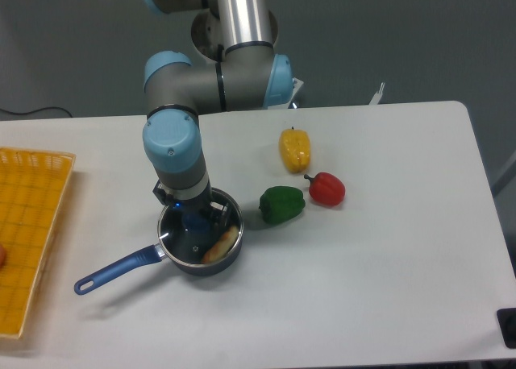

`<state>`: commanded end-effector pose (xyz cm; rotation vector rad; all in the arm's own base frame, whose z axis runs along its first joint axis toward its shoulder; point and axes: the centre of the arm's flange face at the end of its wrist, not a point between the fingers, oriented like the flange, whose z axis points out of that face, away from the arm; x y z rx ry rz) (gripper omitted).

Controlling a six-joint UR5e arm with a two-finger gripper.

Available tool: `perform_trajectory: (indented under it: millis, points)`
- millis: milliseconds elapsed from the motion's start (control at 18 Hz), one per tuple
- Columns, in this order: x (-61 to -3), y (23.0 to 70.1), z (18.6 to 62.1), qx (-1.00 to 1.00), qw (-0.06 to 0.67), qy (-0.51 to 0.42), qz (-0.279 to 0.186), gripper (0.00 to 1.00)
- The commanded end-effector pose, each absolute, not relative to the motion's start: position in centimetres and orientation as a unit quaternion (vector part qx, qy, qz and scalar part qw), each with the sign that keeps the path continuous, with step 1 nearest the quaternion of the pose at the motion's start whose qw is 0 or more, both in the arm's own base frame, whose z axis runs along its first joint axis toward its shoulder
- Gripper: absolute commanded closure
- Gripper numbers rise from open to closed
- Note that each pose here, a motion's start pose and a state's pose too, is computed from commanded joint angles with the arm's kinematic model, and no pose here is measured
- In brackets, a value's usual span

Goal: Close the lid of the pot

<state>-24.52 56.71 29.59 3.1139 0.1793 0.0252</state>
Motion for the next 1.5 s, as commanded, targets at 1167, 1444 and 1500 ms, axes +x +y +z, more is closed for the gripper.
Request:
perform_trajectory:
  millis: [1167,1444,1500]
  points:
    - [-24.6,56.5,30.2,0.998,0.013,0.054,-0.003,0.00]
    - [-24.7,55.7,34.1,0.998,-0.017,0.058,-0.021,0.00]
    - [-24.9,55.5,34.6,0.998,-0.019,0.061,-0.023,0.00]
